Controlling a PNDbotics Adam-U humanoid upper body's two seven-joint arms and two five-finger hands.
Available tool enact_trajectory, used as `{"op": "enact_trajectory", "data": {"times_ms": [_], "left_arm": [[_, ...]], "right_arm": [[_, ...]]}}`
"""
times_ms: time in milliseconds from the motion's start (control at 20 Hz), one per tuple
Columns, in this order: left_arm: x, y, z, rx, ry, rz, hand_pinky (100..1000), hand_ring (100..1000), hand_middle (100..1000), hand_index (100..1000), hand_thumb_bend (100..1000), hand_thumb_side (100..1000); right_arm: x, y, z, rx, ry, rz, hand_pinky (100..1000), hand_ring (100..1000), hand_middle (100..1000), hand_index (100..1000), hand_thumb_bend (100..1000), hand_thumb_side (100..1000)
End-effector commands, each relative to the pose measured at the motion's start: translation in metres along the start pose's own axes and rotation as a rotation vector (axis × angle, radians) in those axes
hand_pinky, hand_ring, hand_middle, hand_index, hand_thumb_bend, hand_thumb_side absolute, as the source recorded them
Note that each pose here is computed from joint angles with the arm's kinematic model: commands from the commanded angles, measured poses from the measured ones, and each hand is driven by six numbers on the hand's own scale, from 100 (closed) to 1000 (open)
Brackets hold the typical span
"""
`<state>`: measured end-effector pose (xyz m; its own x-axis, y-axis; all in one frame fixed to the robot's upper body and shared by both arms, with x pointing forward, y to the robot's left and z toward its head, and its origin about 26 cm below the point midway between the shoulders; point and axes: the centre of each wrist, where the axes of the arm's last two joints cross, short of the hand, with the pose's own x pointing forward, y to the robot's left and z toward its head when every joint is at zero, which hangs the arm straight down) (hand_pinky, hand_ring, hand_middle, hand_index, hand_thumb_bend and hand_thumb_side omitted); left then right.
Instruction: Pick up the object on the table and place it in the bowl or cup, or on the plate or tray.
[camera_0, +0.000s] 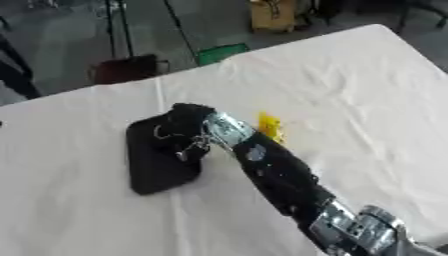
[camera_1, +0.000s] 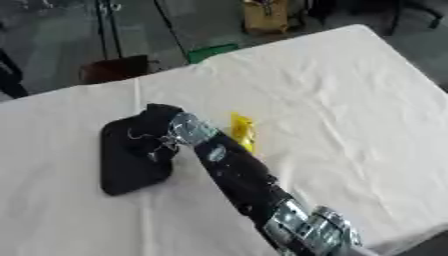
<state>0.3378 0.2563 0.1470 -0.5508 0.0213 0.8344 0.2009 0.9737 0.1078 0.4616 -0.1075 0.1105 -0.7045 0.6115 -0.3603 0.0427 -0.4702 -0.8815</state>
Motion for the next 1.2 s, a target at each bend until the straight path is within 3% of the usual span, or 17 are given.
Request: {"op": "enact_trajectory", "data": {"times_ms": [50, 250, 300, 550, 600, 750, 900, 1050, 1100, 1200], "left_arm": [[0.009, 0.002, -0.005, -0.006, -0.032, -0.011, 694, 841, 888, 867, 371, 1000], [0.009, 0.002, -0.005, -0.005, -0.031, -0.012, 694, 841, 888, 867, 371, 1000], [0.009, 0.002, -0.005, -0.004, -0.031, -0.012, 694, 841, 888, 867, 371, 1000], [0.008, 0.003, -0.005, 0.0, -0.031, -0.013, 694, 841, 888, 867, 370, 1000], [0.008, 0.003, -0.004, 0.004, -0.03, -0.013, 693, 841, 887, 866, 371, 1000], [0.008, 0.004, -0.003, 0.013, -0.029, -0.014, 693, 842, 887, 867, 370, 1000], [0.008, 0.004, -0.003, 0.015, -0.028, -0.015, 693, 842, 887, 867, 370, 1000], [0.007, 0.005, -0.002, 0.02, -0.023, -0.016, 693, 842, 887, 867, 369, 1000], [0.006, 0.005, -0.002, 0.02, -0.022, -0.017, 693, 842, 887, 867, 370, 1000], [0.006, 0.006, -0.001, 0.024, -0.021, -0.018, 693, 842, 887, 867, 371, 1000]], "right_arm": [[-0.008, -0.023, 0.004, -0.09, 0.005, -0.008, 1000, 944, 924, 969, 467, 637], [-0.009, -0.033, 0.008, -0.16, -0.005, -0.04, 1000, 937, 923, 965, 407, 700], [-0.009, -0.037, 0.01, -0.185, -0.009, -0.047, 1000, 933, 921, 960, 322, 759], [-0.009, -0.055, 0.021, -0.298, -0.027, -0.078, 1000, 927, 916, 954, 255, 799], [-0.009, -0.062, 0.025, -0.343, -0.028, -0.081, 1000, 906, 901, 925, 196, 828], [-0.009, -0.08, 0.041, -0.48, -0.02, -0.091, 990, 881, 877, 897, 169, 804], [-0.009, -0.087, 0.053, -0.596, 0.0, -0.155, 931, 836, 844, 868, 185, 754], [-0.014, -0.089, 0.066, -0.696, 0.027, -0.256, 883, 810, 834, 868, 214, 707], [-0.016, -0.089, 0.069, -0.709, 0.031, -0.288, 841, 794, 830, 866, 149, 686], [-0.023, -0.084, 0.076, -0.733, 0.046, -0.389, 829, 789, 829, 867, 108, 682]]}}
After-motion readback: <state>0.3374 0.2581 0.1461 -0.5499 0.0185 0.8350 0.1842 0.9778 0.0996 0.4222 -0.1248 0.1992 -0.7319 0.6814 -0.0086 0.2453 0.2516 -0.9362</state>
